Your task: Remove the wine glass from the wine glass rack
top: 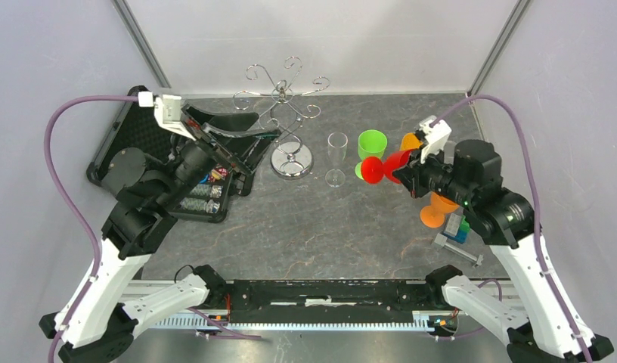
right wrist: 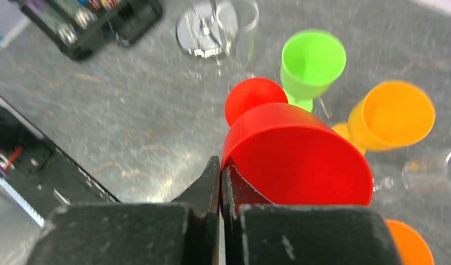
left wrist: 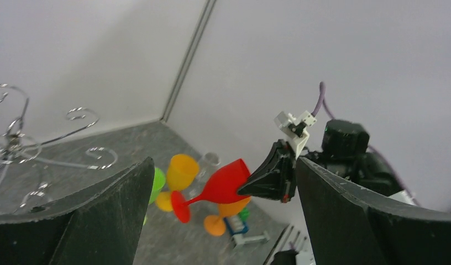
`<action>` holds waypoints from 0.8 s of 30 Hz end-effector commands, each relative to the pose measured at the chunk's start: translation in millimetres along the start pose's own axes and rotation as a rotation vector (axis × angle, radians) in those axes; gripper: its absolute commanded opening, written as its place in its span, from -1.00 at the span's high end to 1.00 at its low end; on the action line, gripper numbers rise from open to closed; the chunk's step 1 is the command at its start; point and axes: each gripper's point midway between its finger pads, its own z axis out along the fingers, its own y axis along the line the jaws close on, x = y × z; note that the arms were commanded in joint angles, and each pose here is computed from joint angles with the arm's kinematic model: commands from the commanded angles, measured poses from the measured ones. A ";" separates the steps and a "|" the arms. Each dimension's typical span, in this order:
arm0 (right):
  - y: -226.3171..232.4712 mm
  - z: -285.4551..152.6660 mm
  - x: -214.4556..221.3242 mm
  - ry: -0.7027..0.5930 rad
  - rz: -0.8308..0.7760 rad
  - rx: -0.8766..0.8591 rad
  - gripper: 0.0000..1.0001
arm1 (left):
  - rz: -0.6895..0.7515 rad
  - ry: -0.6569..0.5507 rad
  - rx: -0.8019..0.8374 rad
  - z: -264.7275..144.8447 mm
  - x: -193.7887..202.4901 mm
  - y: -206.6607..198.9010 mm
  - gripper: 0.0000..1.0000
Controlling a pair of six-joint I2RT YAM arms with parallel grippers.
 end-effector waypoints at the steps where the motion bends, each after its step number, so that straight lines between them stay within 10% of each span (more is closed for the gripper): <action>1: -7.1 -2.7 37.5 0.167 -0.044 0.019 0.99 | 0.166 0.091 -0.109 -13.1 19.7 29.9 -1.00; 24: -50.6 37.6 163.2 0.584 -0.051 0.153 0.76 | 0.202 0.170 -0.545 -67.9 36.1 106.4 -1.00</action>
